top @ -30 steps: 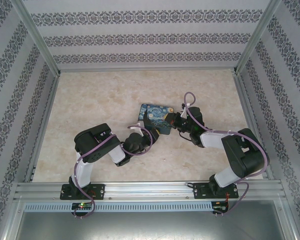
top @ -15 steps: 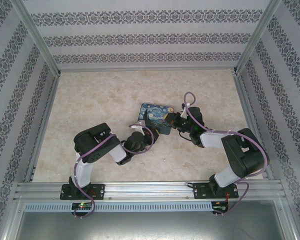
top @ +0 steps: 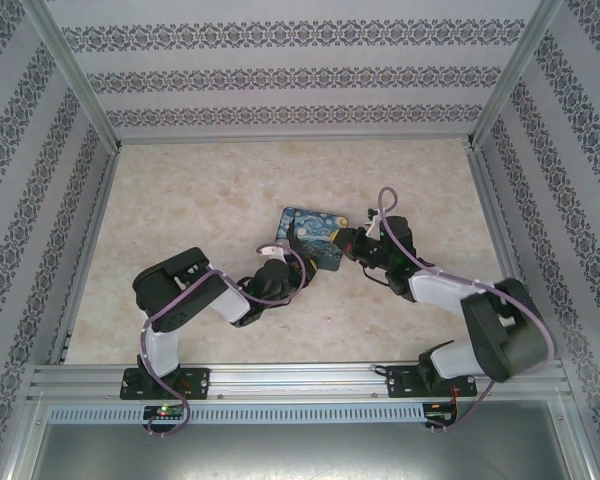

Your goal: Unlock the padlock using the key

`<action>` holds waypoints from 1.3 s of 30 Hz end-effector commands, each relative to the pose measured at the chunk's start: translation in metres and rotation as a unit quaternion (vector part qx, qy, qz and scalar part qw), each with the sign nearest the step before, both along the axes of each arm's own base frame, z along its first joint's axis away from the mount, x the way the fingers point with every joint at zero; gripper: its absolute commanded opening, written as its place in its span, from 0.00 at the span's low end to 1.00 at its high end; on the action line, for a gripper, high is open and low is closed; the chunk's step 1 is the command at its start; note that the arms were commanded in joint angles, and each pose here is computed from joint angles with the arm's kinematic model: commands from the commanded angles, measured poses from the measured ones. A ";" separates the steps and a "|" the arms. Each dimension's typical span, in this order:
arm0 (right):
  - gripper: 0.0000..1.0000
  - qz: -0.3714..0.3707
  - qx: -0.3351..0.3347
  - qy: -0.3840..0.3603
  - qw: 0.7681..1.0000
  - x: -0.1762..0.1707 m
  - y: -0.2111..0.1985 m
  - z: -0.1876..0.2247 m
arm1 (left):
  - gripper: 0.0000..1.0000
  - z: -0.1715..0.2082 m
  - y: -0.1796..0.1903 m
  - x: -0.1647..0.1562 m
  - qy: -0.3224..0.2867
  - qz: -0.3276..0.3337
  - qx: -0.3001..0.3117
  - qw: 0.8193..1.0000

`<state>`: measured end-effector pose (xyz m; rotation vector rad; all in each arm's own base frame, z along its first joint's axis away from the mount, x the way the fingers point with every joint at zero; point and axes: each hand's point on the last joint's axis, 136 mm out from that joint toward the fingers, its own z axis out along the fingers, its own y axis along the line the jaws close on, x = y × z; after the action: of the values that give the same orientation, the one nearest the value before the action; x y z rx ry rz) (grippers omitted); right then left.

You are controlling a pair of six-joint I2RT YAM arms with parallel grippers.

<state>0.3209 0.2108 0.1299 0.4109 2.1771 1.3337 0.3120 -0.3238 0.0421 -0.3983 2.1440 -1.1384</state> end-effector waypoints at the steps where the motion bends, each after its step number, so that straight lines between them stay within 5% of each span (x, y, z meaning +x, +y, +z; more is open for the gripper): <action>1: 0.00 0.016 0.012 -0.001 1.000 -0.024 0.001 0.009 | 0.00 -0.022 0.015 -0.011 0.061 -0.001 0.037 0.997; 20: 0.00 0.009 0.000 0.023 1.000 -0.093 0.020 -0.031 | 0.00 0.015 0.028 -0.004 0.118 -0.036 -0.042 0.991; 39: 0.00 -0.029 0.026 0.022 0.999 -0.078 0.030 -0.026 | 0.00 0.045 0.025 -0.003 0.137 -0.051 -0.158 0.977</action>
<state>0.2324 0.2332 0.0830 0.5162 2.2389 1.3102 0.3091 -0.2943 0.0691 -0.6121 2.2906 -1.4557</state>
